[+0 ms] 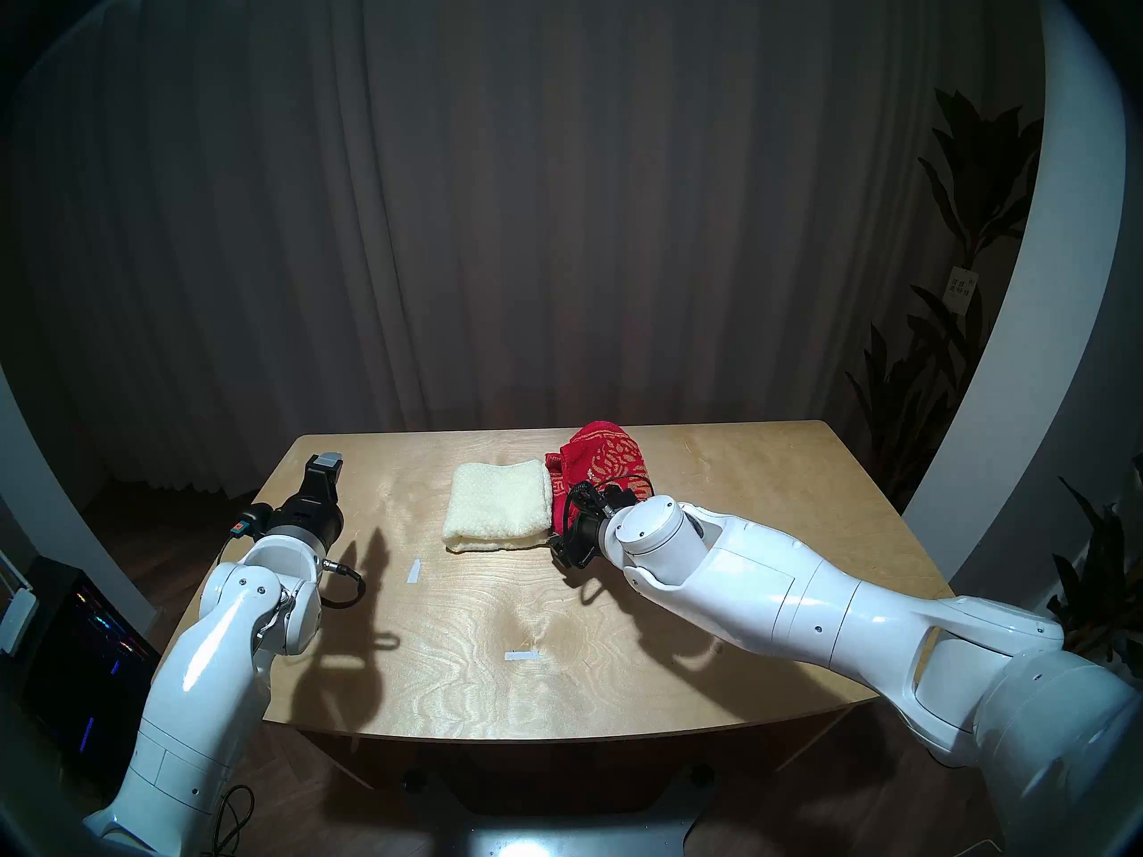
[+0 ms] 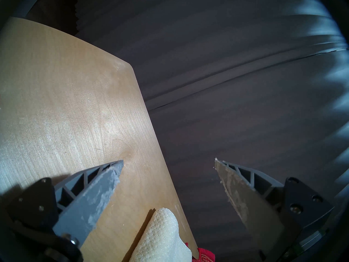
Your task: Fold each towel twice and stack them on table
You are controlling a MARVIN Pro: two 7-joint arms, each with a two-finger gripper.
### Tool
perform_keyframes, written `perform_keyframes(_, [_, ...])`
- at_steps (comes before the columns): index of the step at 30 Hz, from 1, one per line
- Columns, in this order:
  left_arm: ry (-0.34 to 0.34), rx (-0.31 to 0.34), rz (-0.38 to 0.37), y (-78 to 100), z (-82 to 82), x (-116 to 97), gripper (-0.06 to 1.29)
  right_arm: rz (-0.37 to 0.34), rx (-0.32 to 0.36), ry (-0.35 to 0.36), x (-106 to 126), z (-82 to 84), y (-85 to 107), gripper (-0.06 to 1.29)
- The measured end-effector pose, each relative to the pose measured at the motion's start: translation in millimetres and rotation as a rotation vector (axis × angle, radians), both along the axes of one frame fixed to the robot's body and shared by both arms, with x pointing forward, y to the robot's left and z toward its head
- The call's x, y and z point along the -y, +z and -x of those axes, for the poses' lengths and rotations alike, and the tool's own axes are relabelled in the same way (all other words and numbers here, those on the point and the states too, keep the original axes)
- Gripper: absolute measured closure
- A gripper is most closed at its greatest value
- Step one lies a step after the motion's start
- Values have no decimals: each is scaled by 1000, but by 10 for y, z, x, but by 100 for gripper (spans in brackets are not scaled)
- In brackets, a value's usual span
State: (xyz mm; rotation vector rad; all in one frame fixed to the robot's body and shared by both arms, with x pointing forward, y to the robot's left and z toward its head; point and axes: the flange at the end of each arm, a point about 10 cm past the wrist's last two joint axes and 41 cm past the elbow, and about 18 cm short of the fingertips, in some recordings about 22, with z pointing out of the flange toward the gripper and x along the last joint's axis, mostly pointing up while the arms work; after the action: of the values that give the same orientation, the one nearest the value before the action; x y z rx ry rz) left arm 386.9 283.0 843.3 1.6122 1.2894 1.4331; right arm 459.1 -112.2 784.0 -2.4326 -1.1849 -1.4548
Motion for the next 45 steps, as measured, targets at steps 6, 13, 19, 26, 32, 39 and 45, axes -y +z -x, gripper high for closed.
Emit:
perform_keyframes(6, [-20, 3, -5, 8, 11, 82, 2, 14, 62, 64, 62, 51, -15, 5])
perform_keyframes(13, [-43, 9, -14, 14, 20, 160, 2, 18, 76, 117, 138, 140, -31, 5])
perform_keyframes(19, [-86, 9, -24, 20, 31, 270, 2, -24, 81, 128, 205, 212, 21, 5])
perform_keyframes(26, [-168, 31, -26, 112, 66, 495, 2, -136, 57, 68, 387, 292, 191, 5])
perform_keyframes(32, [-244, 79, 3, 270, 117, 758, 2, -243, 44, -76, 803, 193, 366, 5])
perform_keyframes(39, [-318, 95, 87, 332, 197, 1075, 2, -352, -9, -244, 1261, 181, 403, 5])
perform_keyframes(45, [-371, 87, 160, 316, 266, 1329, 2, -448, -92, -352, 1488, 278, 311, 5])
